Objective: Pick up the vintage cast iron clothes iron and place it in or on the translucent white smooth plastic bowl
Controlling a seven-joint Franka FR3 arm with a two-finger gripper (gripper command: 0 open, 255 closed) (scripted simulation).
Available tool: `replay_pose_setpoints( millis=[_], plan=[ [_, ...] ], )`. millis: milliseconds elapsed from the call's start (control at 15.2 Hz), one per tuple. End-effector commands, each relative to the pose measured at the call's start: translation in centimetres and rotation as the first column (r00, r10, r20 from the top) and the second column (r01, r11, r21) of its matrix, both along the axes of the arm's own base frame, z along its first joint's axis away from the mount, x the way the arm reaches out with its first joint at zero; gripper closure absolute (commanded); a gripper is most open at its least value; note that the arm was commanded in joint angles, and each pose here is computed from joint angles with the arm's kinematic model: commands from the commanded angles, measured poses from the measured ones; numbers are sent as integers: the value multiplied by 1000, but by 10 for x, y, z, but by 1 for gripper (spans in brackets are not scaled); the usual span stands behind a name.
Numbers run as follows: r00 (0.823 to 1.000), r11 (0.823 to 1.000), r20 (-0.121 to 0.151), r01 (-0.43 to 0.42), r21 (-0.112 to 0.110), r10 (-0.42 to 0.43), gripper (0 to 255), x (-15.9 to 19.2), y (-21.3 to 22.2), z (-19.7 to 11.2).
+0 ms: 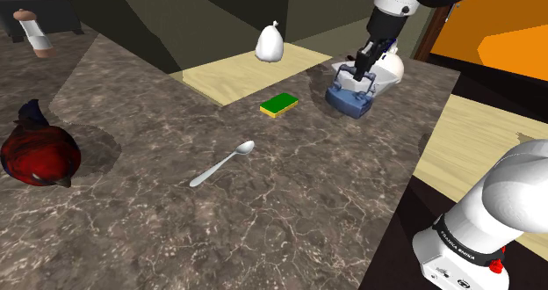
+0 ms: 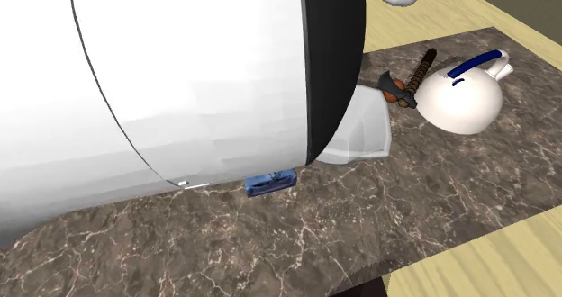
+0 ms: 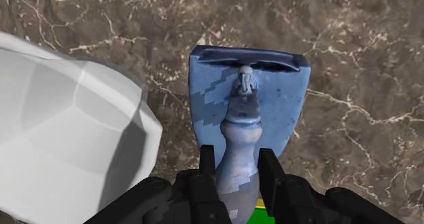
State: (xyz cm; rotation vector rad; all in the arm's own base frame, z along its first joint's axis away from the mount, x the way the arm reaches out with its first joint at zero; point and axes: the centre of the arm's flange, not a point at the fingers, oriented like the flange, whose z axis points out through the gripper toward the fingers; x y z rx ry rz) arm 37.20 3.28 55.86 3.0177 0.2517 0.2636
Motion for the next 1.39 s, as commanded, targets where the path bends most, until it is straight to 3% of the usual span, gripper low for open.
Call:
replay_pose_setpoints(
  millis=[0,1320],
  plan=[
    [1000,1000,0,0,0,0,255,0,0,11],
    [1000,1000,0,0,0,0,255,0,0,117]
  ],
)
